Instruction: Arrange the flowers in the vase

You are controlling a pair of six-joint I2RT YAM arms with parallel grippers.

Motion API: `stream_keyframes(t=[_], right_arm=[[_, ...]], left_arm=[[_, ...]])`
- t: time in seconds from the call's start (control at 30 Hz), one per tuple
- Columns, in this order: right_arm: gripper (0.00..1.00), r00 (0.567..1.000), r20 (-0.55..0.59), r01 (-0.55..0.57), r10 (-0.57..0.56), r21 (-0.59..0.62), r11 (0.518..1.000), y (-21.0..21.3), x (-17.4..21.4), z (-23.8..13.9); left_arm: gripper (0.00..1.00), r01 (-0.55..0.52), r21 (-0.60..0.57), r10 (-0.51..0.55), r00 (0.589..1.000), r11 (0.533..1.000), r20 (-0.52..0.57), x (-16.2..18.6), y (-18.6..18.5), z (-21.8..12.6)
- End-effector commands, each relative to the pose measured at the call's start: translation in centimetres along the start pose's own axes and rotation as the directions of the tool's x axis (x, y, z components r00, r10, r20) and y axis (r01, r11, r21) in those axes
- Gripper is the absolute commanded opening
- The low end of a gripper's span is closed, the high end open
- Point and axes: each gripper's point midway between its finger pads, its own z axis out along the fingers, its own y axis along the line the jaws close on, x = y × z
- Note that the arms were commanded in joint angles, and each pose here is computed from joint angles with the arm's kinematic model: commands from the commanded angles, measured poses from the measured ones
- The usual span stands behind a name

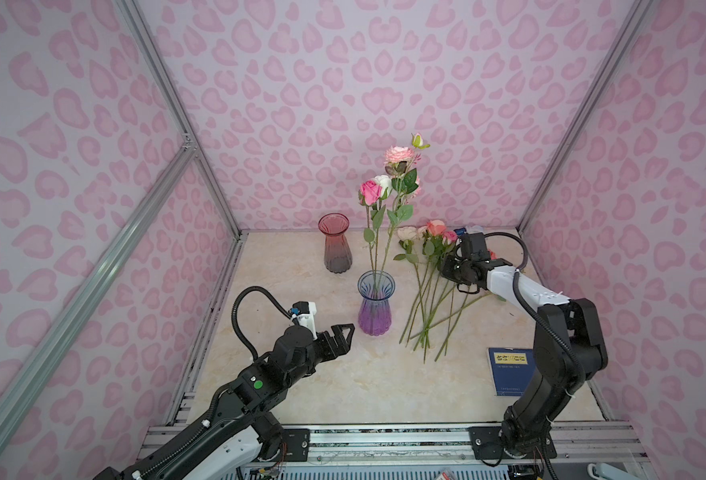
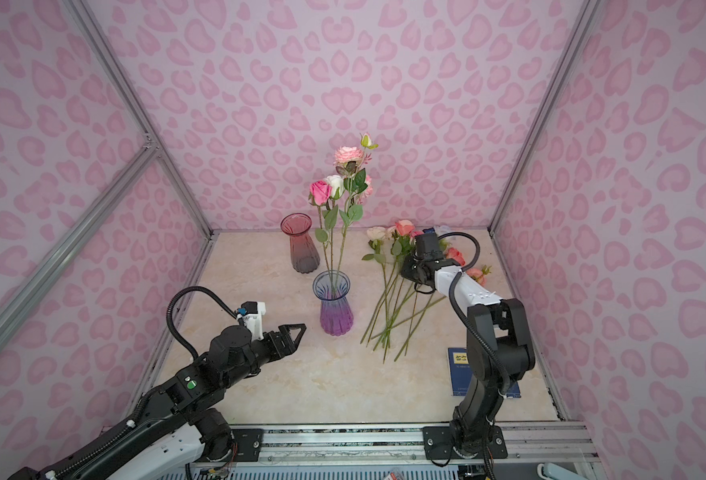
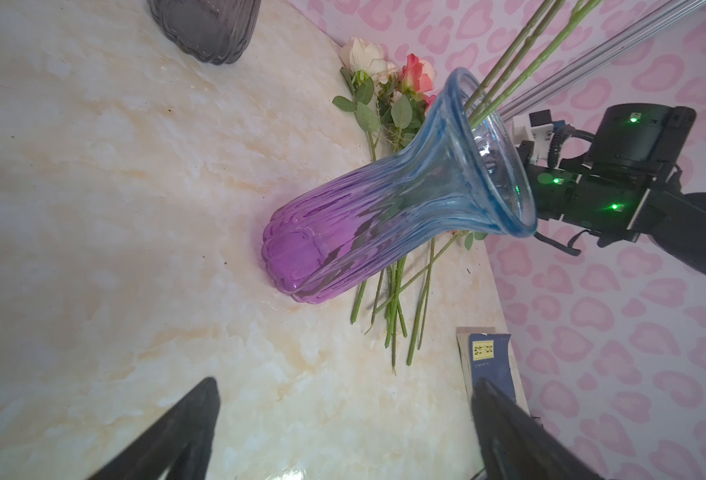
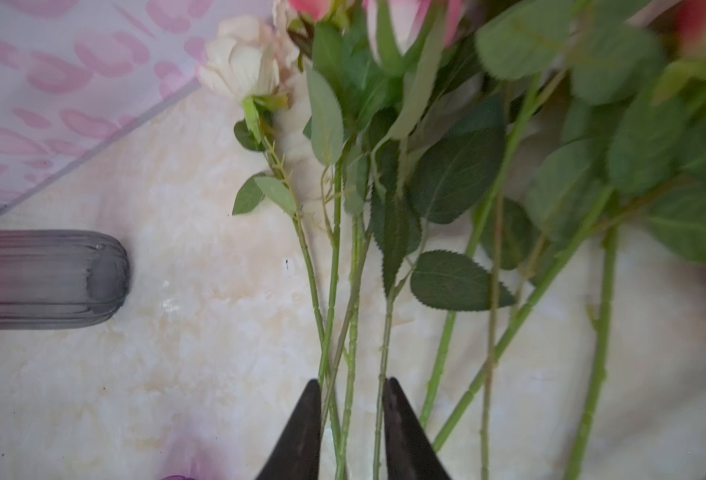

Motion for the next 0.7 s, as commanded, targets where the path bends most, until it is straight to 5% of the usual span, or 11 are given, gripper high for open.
stream_keyframes(t=[0.0, 0.5, 0.67], right_arm=[[0.28, 0.999, -0.035, -0.025, 0.025, -0.008, 1.000, 0.5, 1.1, 1.9], [0.26, 1.000, 0.015, 0.016, -0.019, 0.182, 0.983, -3.9, -2.4, 2.3], [0.25, 1.000, -0.010, 0.001, 0.001, 0.157, 0.988, -4.0, -2.3, 3.1]], left_arm=[[0.95, 0.000, -0.013, 0.000, 1.000, 1.000, 0.016, -0.3, 0.3, 0.0], [0.95, -0.026, -0.039, 0.027, 0.999, 0.999, 0.020, -0.2, 0.9, 0.3], [0.95, -0.028, -0.047, 0.029, 0.999, 0.999, 0.017, 0.0, 1.2, 0.6]])
